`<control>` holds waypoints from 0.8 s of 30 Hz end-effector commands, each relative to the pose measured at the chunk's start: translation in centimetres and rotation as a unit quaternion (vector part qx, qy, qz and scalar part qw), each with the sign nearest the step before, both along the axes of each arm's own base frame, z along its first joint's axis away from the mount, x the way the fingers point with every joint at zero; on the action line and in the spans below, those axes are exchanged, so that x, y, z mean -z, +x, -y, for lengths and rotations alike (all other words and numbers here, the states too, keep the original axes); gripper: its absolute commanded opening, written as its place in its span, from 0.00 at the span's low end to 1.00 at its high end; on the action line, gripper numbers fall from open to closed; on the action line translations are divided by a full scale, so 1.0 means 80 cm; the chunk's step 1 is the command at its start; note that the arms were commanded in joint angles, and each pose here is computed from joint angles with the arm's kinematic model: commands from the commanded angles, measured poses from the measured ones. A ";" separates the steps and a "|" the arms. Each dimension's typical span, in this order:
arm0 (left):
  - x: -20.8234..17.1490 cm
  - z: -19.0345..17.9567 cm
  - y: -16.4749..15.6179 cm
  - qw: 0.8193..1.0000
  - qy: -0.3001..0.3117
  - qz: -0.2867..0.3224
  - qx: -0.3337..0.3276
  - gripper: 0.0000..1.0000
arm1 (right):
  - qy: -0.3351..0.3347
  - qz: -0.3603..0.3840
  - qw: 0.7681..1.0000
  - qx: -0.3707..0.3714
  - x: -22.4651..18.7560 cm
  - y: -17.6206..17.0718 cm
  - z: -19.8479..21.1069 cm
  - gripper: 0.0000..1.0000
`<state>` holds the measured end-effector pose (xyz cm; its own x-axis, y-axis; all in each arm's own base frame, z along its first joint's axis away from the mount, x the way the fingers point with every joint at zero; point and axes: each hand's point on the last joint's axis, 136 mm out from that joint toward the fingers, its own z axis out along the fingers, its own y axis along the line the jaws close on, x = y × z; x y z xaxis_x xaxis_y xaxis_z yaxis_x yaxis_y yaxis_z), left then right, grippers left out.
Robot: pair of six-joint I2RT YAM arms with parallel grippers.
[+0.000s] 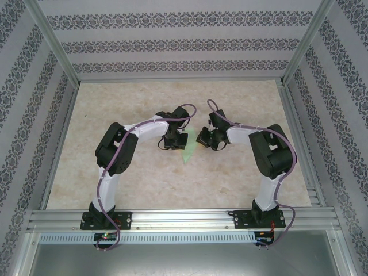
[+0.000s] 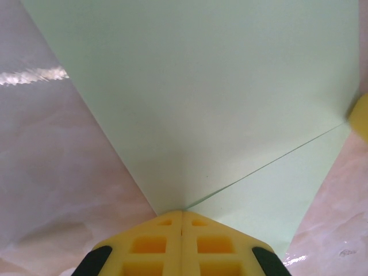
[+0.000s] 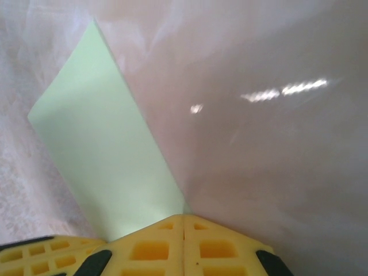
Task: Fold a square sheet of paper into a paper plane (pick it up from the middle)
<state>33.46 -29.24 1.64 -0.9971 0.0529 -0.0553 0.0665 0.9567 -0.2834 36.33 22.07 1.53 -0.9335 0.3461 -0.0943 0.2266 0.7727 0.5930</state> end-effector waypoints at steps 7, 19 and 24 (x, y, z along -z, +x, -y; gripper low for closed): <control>0.061 -0.054 -0.027 0.993 0.108 -0.046 -0.002 0.00 | 0.013 0.080 0.996 0.045 -0.063 0.018 0.013 0.07; 0.065 -0.055 -0.023 0.994 0.103 -0.029 -0.012 0.00 | 0.091 0.045 0.994 -0.047 -0.051 -0.108 -0.087 0.06; 0.071 -0.059 -0.027 0.994 0.101 -0.025 -0.019 0.00 | 0.095 0.039 0.993 -0.052 -0.034 -0.109 -0.099 0.05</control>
<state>33.44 -29.19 1.51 -0.9958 0.0471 -0.0787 0.0685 0.9525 -0.2969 26.78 28.92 3.93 -0.9635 0.2483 -0.0998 0.1072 0.6997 0.7063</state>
